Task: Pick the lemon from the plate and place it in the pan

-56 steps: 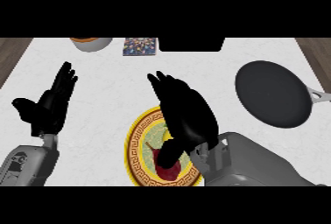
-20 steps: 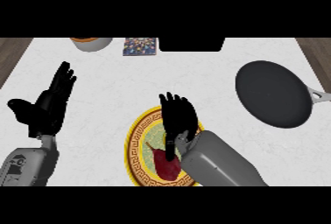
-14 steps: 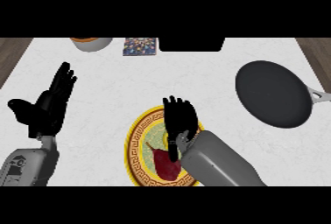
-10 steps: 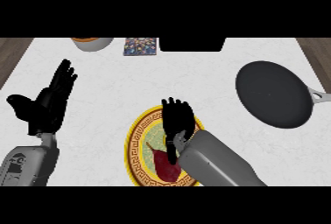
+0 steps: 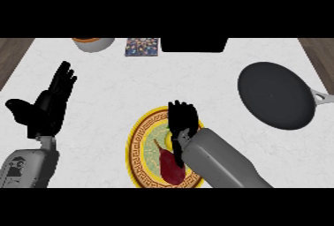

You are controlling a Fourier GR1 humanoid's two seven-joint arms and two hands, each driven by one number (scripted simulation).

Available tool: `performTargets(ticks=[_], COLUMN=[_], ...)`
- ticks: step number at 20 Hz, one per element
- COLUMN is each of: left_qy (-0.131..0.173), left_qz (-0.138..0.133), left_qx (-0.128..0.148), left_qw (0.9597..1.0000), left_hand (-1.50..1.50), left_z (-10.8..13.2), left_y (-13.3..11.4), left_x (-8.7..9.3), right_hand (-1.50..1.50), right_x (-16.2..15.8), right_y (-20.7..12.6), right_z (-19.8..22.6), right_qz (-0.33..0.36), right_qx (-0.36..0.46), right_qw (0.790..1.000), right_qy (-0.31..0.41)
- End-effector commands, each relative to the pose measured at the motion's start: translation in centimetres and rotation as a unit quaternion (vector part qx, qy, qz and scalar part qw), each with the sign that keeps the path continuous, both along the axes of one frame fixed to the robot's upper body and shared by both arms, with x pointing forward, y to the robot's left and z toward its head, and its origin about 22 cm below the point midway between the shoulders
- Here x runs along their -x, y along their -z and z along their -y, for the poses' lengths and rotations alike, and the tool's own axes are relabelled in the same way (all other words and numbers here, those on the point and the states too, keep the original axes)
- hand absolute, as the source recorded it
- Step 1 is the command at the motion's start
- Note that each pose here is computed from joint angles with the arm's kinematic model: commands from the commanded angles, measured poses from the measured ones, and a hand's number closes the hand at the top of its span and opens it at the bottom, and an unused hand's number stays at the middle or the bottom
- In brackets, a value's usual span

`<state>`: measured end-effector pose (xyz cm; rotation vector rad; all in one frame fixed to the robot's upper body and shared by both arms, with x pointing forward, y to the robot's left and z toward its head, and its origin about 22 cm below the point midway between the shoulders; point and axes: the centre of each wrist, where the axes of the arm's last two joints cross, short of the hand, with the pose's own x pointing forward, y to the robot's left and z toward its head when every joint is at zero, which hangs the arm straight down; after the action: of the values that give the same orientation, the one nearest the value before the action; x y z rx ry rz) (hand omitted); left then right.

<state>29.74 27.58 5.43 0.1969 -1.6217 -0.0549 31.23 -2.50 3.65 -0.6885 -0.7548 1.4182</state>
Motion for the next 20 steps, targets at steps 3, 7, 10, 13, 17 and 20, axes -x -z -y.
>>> performTargets(ticks=[3, 7, 10, 13, 17, 20], left_qy=[-0.007, 0.004, 0.002, 0.004, -0.005, -0.011], left_qz=[0.002, 0.002, 0.006, -0.002, -0.002, -0.01], left_qx=[0.001, 0.006, 0.0, 0.0, -0.006, 0.0], left_qw=[1.0, 1.0, 1.0, 1.0, 1.0, 0.9999], left_hand=[0.0, 0.0, 0.0, 0.0, 0.0, 0.0], left_z=[0.0, 2.5, 1.8, 1.0, 1.0, 0.2], left_y=[0.8, 0.6, 0.3, 0.6, 0.3, 0.6], left_x=[-0.4, 0.7, 0.3, 0.9, 1.2, -0.2], right_hand=[-1.5, 1.5, 1.5, 1.5, 1.5, 1.5], right_x=[-0.7, -0.3, 1.0, 0.6, -1.5, 4.1], right_y=[1.1, 2.1, 3.1, 2.4, 2.3, 1.8], right_z=[0.6, 0.3, -0.6, -0.5, 0.3, 0.5], right_qz=[-0.026, -0.046, -0.024, -0.021, -0.015, 0.009], right_qx=[0.013, -0.022, -0.006, -0.001, -0.003, -0.051], right_qw=[1.0, 0.998, 0.998, 0.998, 0.998, 0.992], right_qy=[0.007, -0.04, -0.063, -0.063, -0.064, -0.114])
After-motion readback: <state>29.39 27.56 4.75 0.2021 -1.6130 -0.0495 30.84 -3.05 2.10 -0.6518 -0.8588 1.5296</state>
